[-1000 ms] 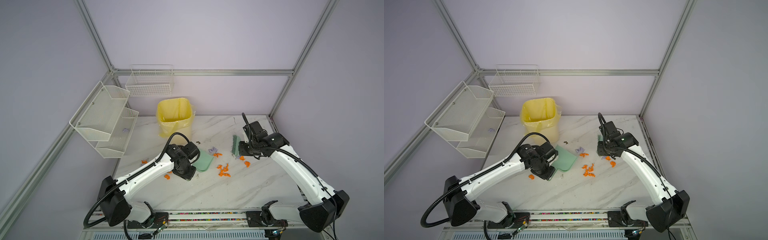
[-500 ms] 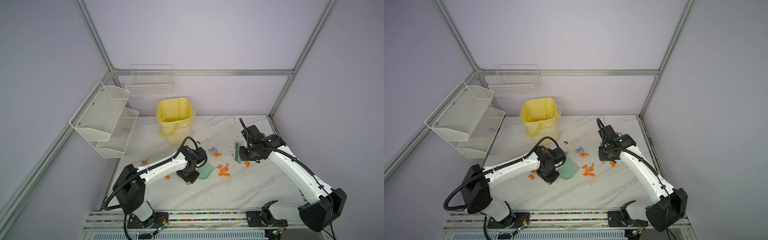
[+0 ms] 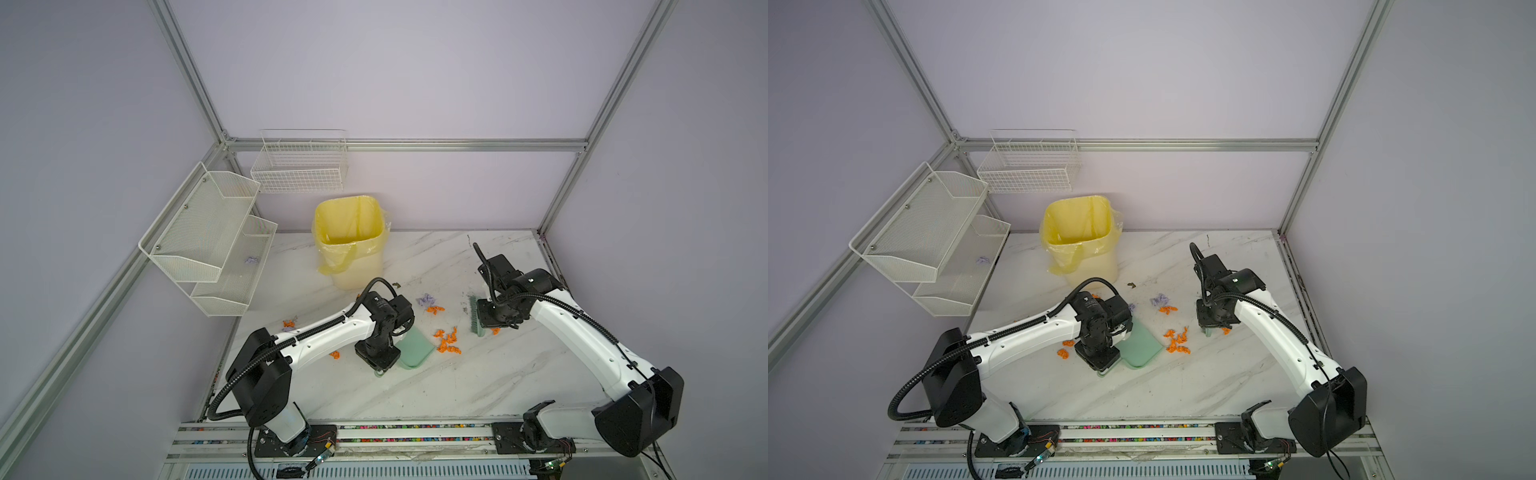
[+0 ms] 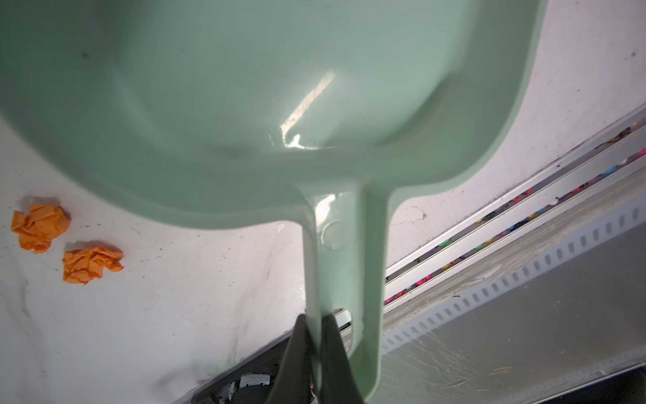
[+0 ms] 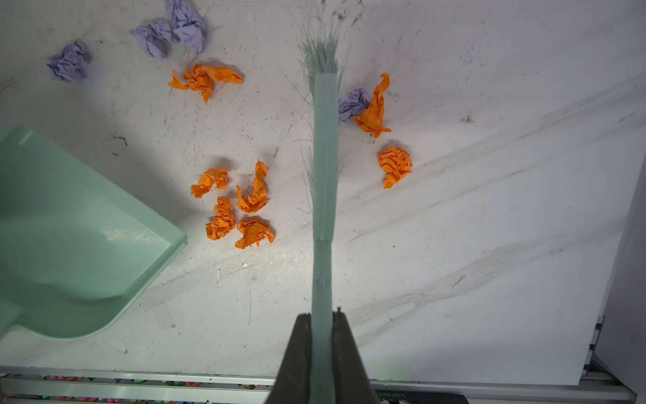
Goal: Sweep away the paper scraps from the table
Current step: 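Sweep orange scraps with the right gripper's brush toward the dustpan held by the left gripper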
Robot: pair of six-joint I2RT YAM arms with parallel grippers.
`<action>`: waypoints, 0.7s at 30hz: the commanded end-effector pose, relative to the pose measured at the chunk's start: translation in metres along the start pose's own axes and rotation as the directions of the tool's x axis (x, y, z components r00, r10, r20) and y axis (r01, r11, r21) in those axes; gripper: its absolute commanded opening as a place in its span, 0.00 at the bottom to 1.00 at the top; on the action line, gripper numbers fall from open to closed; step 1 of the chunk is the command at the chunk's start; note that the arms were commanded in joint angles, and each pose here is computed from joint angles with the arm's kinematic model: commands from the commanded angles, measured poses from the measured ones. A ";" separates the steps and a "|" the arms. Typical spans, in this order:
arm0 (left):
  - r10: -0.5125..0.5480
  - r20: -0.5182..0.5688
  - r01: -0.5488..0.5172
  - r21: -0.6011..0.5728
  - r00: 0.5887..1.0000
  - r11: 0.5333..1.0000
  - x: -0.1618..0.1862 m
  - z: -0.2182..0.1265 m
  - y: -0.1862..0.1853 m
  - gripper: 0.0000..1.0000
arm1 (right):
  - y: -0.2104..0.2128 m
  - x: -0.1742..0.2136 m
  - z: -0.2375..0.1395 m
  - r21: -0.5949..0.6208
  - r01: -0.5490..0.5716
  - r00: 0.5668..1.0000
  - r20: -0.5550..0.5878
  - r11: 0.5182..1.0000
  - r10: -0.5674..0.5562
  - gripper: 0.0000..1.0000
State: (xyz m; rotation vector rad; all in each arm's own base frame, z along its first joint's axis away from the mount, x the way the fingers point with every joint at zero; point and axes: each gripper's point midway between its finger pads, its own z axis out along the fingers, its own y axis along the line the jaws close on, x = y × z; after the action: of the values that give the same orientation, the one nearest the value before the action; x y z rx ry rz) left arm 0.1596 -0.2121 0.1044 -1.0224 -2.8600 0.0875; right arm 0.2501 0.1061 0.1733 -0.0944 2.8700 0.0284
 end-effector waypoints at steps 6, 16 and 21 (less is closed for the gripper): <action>0.080 -0.005 -0.080 -0.019 0.997 0.997 -0.014 -0.001 -0.017 0.00 | -0.004 0.013 0.005 0.011 0.019 0.999 -0.047 1.000 -0.019 0.00; 0.097 -0.004 -0.097 0.019 0.995 0.995 -0.022 0.001 -0.031 0.00 | 0.007 0.016 0.014 -0.029 0.044 0.996 -0.071 0.999 -0.046 0.00; 0.093 -0.014 -0.093 0.020 0.996 0.995 -0.025 0.005 -0.032 0.00 | 0.022 0.024 0.023 -0.072 0.072 0.993 -0.092 0.995 -0.078 0.00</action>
State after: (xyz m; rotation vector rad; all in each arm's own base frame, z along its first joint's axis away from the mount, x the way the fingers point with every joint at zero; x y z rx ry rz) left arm 0.1486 -0.2341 0.0844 -1.1003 -2.7610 0.0351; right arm 0.2381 0.1180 0.1528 -0.1723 2.9315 0.0773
